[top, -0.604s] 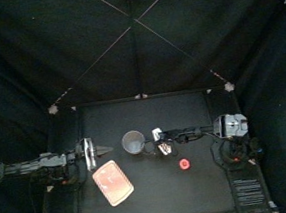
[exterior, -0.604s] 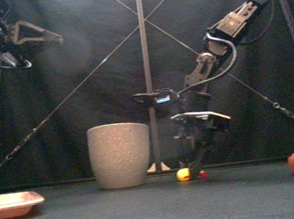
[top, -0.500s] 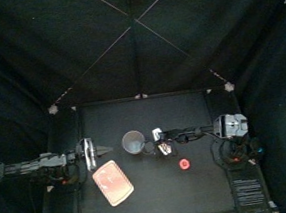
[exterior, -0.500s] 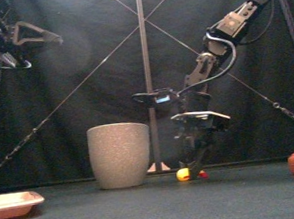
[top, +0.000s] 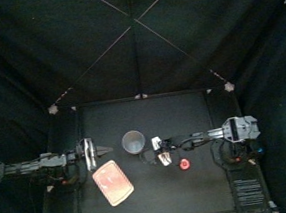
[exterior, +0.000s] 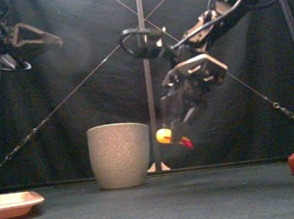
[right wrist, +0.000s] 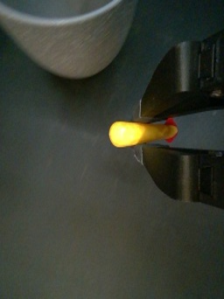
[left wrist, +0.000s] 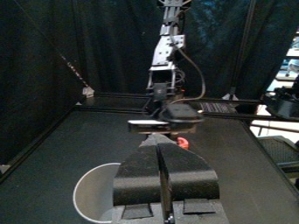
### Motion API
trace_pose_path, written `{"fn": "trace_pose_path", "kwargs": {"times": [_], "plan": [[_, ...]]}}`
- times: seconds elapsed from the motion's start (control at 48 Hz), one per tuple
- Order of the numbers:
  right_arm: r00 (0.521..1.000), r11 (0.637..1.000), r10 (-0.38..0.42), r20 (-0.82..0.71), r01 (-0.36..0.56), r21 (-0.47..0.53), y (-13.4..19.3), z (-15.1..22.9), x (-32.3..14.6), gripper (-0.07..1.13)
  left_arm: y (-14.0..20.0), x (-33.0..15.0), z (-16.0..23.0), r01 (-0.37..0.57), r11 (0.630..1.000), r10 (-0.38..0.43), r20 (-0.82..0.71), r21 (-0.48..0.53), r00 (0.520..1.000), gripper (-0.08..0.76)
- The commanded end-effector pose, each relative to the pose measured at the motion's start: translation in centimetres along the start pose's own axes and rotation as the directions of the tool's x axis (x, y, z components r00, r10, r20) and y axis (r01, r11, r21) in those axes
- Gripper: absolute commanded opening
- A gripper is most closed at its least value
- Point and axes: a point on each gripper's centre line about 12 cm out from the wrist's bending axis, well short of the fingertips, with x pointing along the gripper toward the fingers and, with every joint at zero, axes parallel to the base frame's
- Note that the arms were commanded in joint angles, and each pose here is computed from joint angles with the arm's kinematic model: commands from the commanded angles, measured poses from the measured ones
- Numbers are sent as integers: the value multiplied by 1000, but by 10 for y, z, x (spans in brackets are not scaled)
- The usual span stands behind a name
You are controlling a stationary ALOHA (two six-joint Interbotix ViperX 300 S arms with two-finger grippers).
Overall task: Pick the shrimp then place it on the pink plate
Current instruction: Place shrimp on the pink plate
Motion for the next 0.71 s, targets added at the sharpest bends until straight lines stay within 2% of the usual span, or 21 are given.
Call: {"fn": "trace_pose_path", "kwargs": {"times": [0.021, 0.208, 0.458, 0.708], "plan": [[993, 1000, 3, 122, -4, 15, 11, 33, -21, 555, 0, 2, 5, -2, 1000, 2, 20, 2, 1000, 97], [968, 998, 18, 251, -31, 48, 29, 71, -20, 555, 0, 2, 6, -2, 1000, 2, 25, 2, 1000, 97], [926, 998, -42, 376, 20, 62, 25, 111, -4, 555, 1, 2, 6, -4, 1000, 4, 25, 6, 1000, 97], [877, 994, -96, 471, 64, 84, 19, 149, 32, 557, 4, 1, 4, -19, 1000, 19, 15, 8, 1000, 97]]}}
